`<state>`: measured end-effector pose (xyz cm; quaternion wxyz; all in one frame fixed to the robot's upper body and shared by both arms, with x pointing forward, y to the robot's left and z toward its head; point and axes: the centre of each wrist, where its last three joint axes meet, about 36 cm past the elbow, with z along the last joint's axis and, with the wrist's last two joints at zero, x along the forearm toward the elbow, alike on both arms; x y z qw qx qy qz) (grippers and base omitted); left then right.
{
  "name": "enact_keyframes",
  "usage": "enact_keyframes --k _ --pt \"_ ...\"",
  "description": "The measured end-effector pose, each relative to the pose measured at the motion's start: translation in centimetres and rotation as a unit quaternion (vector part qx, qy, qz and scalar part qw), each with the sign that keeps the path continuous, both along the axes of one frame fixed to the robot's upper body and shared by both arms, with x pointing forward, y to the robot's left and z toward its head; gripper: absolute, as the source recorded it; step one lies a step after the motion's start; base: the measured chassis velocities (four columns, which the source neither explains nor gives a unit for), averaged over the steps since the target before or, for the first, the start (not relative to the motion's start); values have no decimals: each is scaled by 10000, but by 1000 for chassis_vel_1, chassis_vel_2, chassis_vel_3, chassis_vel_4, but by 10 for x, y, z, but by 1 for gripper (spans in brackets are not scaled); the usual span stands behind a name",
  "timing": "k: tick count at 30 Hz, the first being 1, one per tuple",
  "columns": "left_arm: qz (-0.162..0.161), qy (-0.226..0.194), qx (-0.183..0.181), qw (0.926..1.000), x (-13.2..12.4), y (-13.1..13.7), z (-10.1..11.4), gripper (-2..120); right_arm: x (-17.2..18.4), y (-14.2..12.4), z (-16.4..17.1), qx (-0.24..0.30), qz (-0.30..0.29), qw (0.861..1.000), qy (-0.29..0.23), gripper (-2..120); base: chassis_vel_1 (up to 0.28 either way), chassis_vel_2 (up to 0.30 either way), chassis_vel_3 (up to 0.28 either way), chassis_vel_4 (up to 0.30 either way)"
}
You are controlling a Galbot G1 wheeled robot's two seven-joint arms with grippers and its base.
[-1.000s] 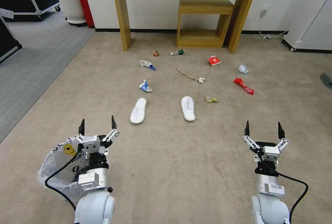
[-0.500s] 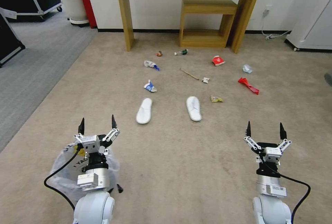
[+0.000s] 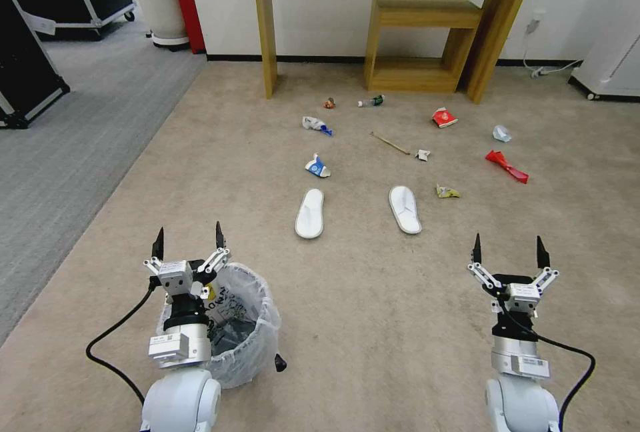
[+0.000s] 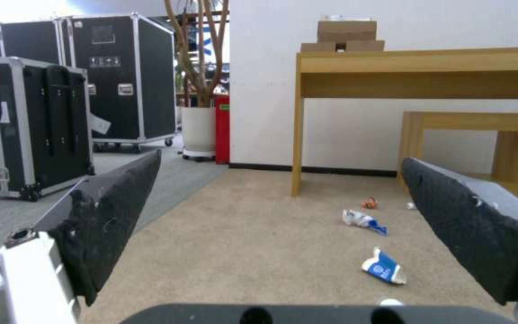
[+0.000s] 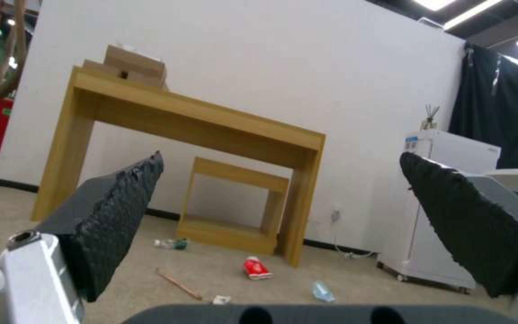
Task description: Pick up the trash bin and place the garbage on the floor into it.
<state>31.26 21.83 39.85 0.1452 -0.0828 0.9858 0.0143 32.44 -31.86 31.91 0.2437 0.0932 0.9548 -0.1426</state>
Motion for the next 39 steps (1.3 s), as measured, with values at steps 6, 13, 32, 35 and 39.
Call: enact_keyframes --k 6,13,32,35,39 --pt "2 34 -60 10000 0 0 -1 100 1 0 0 -50 6 10000 -12 100 -8 -10 8 6" --pt "-15 67 -103 9999 0 -3 -2 100 0 0 -4 -71 11 10000 3 100 0 0 0 0" --pt "87 197 -227 9995 -2 -1 1 100 3 2 -2 -113 134 9998 -11 100 78 76 -73 -84" --pt "162 243 -223 9993 -2 5 6 100 4 1 -1 -112 135 9998 -29 100 26 34 -14 -18" --pt "335 373 -160 9986 -4 14 11 100 5 -1 -2 -138 129 9998 -15 100 0 0 0 0"
